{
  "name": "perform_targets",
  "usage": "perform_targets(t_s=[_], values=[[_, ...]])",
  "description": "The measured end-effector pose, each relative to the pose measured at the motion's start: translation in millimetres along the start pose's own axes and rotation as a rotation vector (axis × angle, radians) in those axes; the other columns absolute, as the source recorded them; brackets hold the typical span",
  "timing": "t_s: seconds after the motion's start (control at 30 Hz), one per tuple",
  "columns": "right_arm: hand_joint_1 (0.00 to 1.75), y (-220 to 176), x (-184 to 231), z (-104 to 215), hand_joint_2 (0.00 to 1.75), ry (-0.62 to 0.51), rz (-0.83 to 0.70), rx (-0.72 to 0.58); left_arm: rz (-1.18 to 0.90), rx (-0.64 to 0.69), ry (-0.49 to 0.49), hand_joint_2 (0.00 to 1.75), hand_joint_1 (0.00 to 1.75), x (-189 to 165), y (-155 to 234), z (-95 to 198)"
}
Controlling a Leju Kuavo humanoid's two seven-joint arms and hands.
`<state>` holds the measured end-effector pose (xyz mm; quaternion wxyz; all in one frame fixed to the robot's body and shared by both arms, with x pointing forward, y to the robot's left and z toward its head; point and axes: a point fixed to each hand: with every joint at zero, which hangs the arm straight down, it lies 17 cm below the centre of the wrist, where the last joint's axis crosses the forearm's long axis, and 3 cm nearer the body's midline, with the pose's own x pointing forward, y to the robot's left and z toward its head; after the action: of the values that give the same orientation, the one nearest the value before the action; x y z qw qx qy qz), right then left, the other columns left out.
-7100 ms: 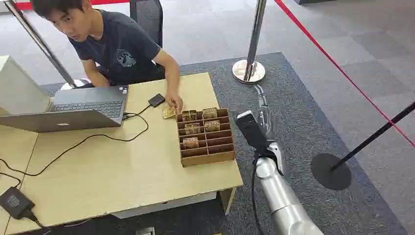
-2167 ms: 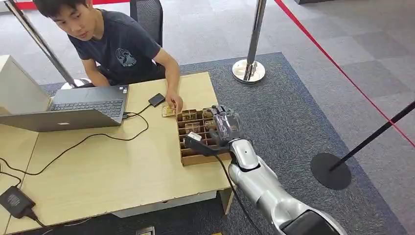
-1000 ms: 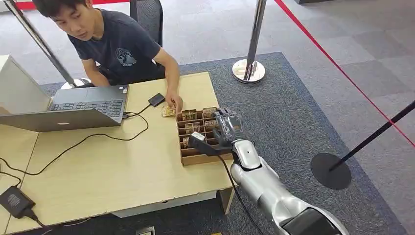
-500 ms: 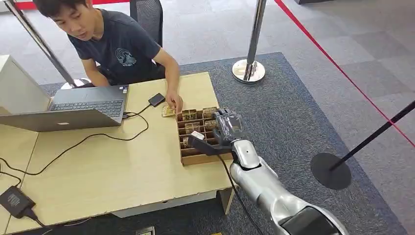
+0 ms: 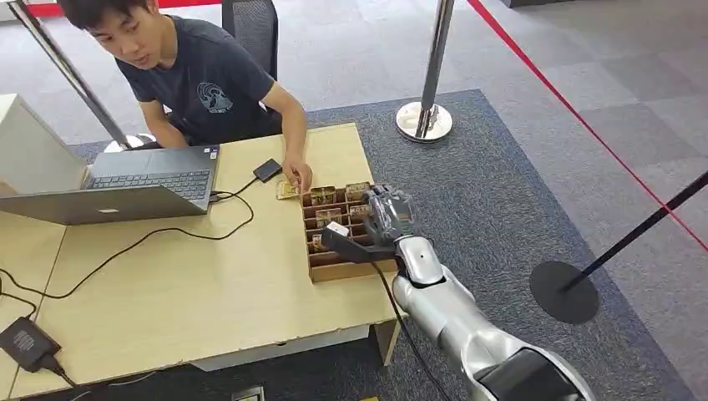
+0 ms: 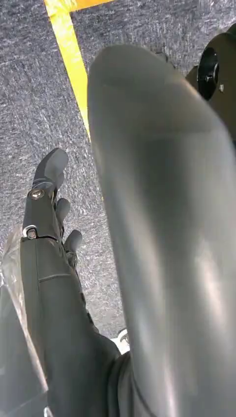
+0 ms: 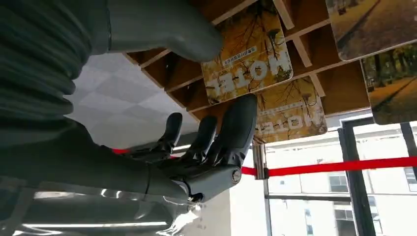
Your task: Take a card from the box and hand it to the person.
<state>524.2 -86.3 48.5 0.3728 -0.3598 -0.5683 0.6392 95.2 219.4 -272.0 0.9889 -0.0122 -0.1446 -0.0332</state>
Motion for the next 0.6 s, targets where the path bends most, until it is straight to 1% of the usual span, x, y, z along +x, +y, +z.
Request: perform_targets(t_s=[0.17,0.2,0.23,0.3,0.37,0.4,0.47,0.53,0.6], values=[[0.89,0.5,-1.8,-0.5,1.75,0.002,0.002,0.007,0.000,0.000,0.000,0.00,0.00,0.0,-0.1,0.0],[0.94,1.0,-2.2,-0.4,1.75,0.003,0.002,0.009,0.000,0.000,0.000,0.00,0.00,0.0,0.0,0.0],[1.05,1.4,-2.3,-0.4,1.75,0.003,0.002,0.010,0.000,0.000,0.000,0.00,0.00,0.0,0.0,0.0],[1.12,1.7,-3.0,-0.5,1.75,0.005,0.002,0.012,0.000,0.000,0.000,0.00,0.00,0.0,0.0,0.0],[1.12,-0.4,-3.5,-1.7,1.75,0.006,0.002,0.009,0.000,0.000,0.000,0.00,0.00,0.0,-0.1,0.0],[1.15,-1.5,-3.9,-2.4,1.75,0.006,0.003,0.008,0.000,0.000,0.000,0.00,0.00,0.0,-0.1,0.0],[1.15,-1.9,-4.1,-2.8,1.75,0.006,0.004,0.008,0.000,0.000,0.000,0.00,0.00,-0.1,-0.1,0.0],[1.10,-2.1,-3.6,-3.2,1.75,0.002,0.004,0.009,0.001,0.000,0.000,0.00,0.00,0.1,0.0,0.0],[1.12,-2.2,-3.3,-3.4,1.75,-0.002,0.006,0.010,0.001,0.000,0.001,0.00,0.00,-0.1,-0.1,0.0]])
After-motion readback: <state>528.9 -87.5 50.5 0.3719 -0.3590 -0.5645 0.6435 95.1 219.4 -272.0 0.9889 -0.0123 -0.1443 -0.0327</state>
